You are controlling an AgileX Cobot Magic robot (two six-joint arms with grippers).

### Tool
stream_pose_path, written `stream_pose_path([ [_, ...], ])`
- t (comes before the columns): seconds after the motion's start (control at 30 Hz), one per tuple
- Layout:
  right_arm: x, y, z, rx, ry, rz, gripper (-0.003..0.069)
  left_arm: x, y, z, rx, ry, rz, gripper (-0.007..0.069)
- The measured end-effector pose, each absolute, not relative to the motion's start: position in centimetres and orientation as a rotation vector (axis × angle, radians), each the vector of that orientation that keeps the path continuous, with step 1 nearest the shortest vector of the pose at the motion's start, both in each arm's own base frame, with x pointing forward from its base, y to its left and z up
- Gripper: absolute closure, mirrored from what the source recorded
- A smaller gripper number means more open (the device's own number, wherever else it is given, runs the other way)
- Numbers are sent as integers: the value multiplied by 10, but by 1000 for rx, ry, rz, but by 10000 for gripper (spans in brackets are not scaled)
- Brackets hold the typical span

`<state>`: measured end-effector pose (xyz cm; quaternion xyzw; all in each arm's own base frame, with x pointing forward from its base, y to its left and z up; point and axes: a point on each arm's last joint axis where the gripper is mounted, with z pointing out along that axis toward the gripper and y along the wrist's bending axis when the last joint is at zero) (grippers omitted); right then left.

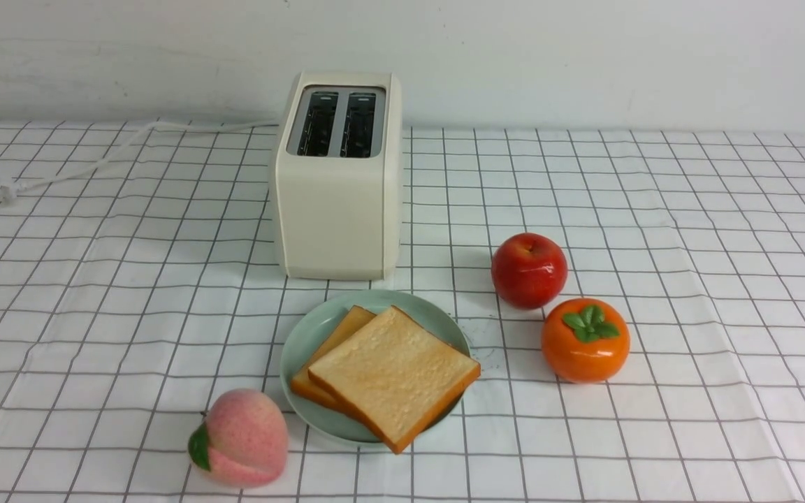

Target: Take toasted bread from bread machine on white checkered table place on plate.

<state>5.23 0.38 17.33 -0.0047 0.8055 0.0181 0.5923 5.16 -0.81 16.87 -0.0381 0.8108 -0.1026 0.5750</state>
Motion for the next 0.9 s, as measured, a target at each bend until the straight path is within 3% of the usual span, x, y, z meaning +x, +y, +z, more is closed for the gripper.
stream_pose_path([
  [0.9, 52, 4, 173, -11, 1873, 42, 578, 52, -8, 169, -89, 1898, -240, 638],
])
